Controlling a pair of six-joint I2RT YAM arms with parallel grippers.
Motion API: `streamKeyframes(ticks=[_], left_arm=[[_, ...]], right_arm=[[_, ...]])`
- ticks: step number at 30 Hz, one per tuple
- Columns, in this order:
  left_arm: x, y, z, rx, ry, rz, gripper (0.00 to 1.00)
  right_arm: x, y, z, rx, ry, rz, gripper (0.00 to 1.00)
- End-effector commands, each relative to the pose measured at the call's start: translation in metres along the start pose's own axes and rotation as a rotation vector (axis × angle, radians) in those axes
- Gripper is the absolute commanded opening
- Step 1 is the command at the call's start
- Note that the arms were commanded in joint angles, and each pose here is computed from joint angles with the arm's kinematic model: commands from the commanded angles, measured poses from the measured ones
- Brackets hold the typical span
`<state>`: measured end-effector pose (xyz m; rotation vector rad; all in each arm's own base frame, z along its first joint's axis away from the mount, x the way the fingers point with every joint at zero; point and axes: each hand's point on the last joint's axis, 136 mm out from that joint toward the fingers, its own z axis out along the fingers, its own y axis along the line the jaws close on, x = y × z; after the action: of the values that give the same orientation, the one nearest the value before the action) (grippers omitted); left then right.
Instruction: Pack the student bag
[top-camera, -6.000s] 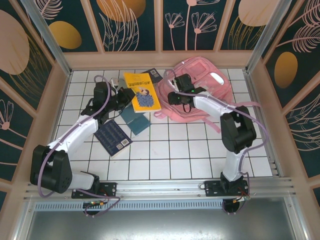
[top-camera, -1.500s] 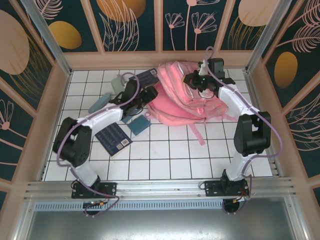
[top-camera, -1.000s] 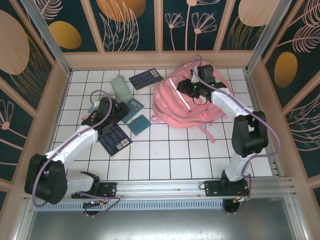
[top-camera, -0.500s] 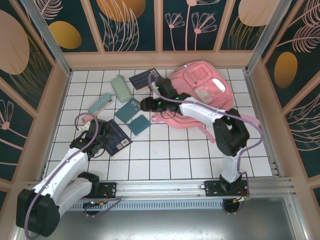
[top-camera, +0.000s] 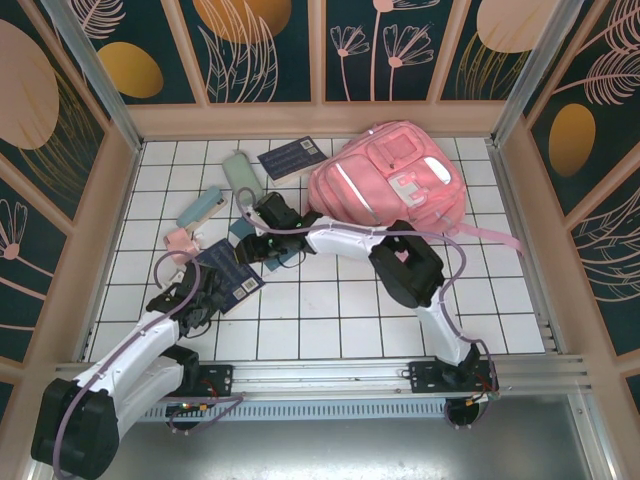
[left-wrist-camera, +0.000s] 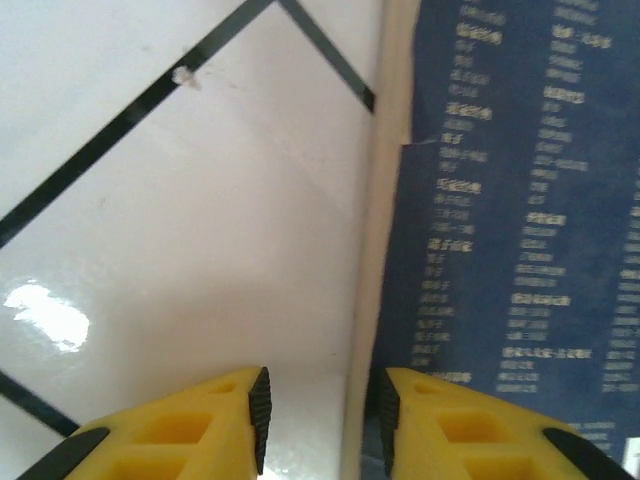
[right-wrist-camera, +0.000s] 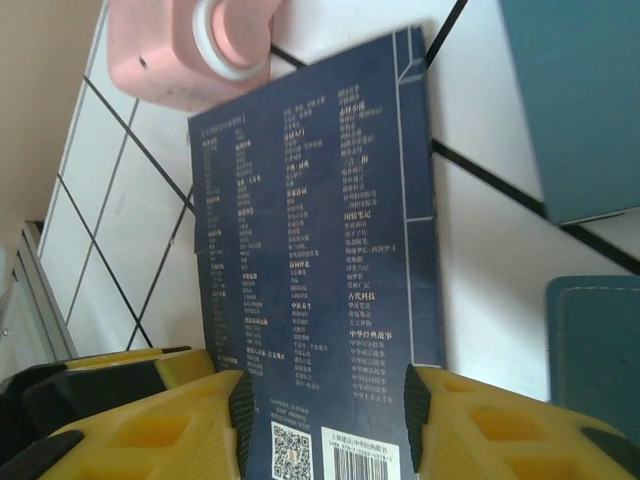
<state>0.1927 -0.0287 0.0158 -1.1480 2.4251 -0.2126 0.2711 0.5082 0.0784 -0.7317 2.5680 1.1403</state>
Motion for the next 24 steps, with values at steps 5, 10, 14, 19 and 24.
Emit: streamKeyframes(ticks=[5, 10, 14, 19, 24], left_arm=[[0.009, 0.007, 0.007, -0.005, 0.032, -0.022, 0.31], [0.013, 0.012, 0.010, -0.025, 0.047, -0.011, 0.26], [0.016, 0.011, 0.013, -0.023, 0.064, -0.003, 0.25], [0.023, -0.002, 0.016, 0.053, 0.098, -0.008, 0.23], [0.029, -0.013, 0.018, 0.130, 0.122, -0.017, 0.19]], right_arm=[[0.012, -0.019, 0.029, 0.088, 0.051, 0.026, 0.42], [0.020, -0.047, 0.034, 0.201, 0.054, 0.049, 0.43], [0.028, -0.056, 0.038, 0.239, 0.074, 0.051, 0.43], [0.043, -0.037, 0.053, 0.099, 0.167, 0.047, 0.45], [0.051, 0.010, 0.050, -0.179, 0.240, 0.032, 0.44]])
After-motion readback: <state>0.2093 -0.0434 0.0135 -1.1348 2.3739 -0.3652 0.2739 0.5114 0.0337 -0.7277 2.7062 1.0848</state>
